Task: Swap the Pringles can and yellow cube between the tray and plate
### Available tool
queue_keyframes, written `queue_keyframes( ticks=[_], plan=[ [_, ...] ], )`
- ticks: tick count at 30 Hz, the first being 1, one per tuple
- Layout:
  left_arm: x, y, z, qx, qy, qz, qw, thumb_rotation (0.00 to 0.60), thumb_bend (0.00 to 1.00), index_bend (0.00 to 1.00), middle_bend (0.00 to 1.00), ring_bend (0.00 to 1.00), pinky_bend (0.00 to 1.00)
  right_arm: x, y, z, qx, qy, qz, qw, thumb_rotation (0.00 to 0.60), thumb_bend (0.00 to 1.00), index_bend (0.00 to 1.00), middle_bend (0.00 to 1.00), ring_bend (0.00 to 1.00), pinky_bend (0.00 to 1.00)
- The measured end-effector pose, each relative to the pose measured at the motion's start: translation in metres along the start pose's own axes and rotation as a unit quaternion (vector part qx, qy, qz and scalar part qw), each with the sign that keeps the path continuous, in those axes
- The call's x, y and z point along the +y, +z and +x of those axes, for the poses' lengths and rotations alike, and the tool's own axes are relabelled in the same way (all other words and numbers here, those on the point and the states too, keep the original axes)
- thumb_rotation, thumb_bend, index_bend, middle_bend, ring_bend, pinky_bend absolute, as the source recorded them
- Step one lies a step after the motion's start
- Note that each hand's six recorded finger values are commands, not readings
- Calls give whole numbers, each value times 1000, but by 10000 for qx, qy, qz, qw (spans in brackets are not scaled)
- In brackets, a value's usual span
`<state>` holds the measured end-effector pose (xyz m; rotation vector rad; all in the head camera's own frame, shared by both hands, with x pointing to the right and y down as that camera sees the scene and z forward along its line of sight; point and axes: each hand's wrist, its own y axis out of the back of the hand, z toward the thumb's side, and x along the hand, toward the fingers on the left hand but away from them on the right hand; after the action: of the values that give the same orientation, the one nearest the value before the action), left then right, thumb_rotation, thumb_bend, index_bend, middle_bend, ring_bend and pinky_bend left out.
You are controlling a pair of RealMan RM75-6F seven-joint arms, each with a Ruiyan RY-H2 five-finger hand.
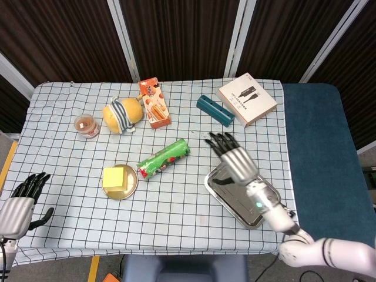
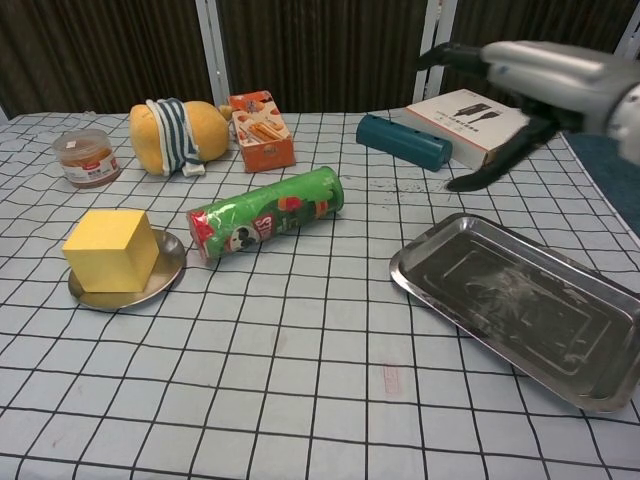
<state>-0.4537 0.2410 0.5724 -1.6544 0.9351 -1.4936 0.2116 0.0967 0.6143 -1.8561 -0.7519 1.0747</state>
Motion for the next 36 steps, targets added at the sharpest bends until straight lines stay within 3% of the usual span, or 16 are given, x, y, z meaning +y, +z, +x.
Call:
queue_keyframes(
  ticks=[5,10,15,19,26,36],
  plan=[
    [-5,10,2,-118,-42,94,9999,600,356,0,63,0,171,17,-57,74,-708,-333,98,9969,600,130,0,0,0,105],
    [-13,30,6,-379,-169,157,9990,600,357,0,13,0,169,13,-93,122,-1152,-289,-223,9927,600,121,0,0,0,75],
    [-13,58,16,-794,-203,136,9965,600,365,0,0,0,131,10,-122,159,-1791,-264,-179,9833,600,73,0,0,0,2],
    [-13,81,25,-1130,-343,107,9929,600,342,0,0,0,111,16,-135,178,-2221,-540,-141,9734,600,66,0,0,0,0],
    [-12,129,45,-1660,-526,287,9843,600,332,0,0,0,100,29,-135,194,-2216,-965,-213,9701,600,66,0,0,0,0],
    [-35,177,74,-1804,-955,463,9778,600,331,0,0,0,99,47,-137,211,-2131,-1413,-452,9657,600,65,0,0,0,0]
  ],
)
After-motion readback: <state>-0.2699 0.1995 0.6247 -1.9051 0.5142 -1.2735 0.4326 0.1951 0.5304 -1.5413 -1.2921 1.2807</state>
